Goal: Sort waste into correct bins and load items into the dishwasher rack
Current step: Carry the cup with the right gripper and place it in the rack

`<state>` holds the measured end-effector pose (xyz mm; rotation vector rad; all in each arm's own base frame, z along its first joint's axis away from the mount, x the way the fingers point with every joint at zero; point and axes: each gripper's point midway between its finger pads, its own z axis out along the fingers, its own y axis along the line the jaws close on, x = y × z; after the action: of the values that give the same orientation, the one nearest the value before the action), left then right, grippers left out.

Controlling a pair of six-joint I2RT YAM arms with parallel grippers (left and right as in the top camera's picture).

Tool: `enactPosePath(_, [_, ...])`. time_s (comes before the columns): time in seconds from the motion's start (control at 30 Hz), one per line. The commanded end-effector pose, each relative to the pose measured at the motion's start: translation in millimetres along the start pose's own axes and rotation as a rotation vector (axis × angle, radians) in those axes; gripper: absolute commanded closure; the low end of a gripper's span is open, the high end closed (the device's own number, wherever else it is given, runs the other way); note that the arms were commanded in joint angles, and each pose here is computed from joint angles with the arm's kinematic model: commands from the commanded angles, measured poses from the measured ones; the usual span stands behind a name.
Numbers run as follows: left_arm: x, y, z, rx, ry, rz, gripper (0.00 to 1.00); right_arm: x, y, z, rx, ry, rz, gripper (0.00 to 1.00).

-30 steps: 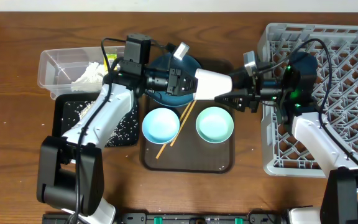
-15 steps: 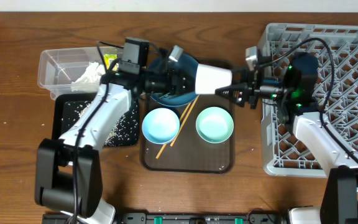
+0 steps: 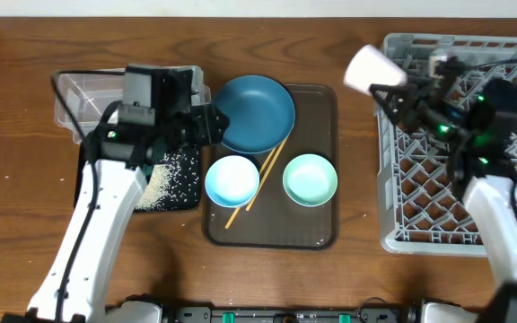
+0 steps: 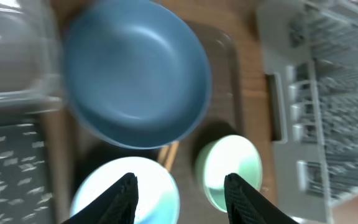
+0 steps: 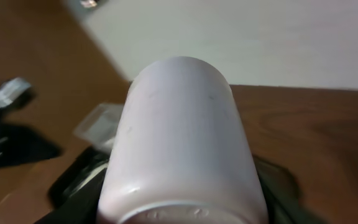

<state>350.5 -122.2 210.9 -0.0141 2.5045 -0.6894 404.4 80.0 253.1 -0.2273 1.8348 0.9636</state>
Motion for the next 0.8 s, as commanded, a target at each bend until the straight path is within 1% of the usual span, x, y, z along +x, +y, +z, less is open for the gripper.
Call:
enactPosePath(0.0, [-7.0,16.1,-6.2,-0.106,-0.039,0.030,0.52,-29.4,-29.8,-31.0,0.302,-0.089,-0.052,0.99])
enactPosePath(0.1, [-6.8,16.2,-6.1,-0.107,-0.038,0.030,0.52,-28.2,-49.5,-60.9,0.522,-0.049,-0.028,0.99])
enactPosePath(0.2, [-7.3,16.1,-6.0,-0.106,-0.040,0.030,0.52,-27.8,-71.5,-102.6,0.775,0.013,0.022,0.99])
enactPosePath(0.37, [-7.0,16.1,-6.0,-0.106,-0.039,0.030,0.52,-38.3,-95.9,-171.6,1.091,0.069,0.102,0.99])
enactPosePath(0.53, [-6.8,16.2,-6.0,-0.107,-0.038,0.030,0.52,-34.1,-125.2,-230.4,1.312,0.104,0.201,0.99])
enactPosePath(0.63, [-6.7,16.3,-6.0,-0.107,-0.038,0.030,0.52,-18.5,-148.3,-264.6,1.411,0.131,0.293,0.99])
enactPosePath(0.77, [-5.9,16.5,-6.0,-0.108,-0.035,0.028,0.52,11.3,-174.7,-300.6,1.490,0.183,0.433,0.99])
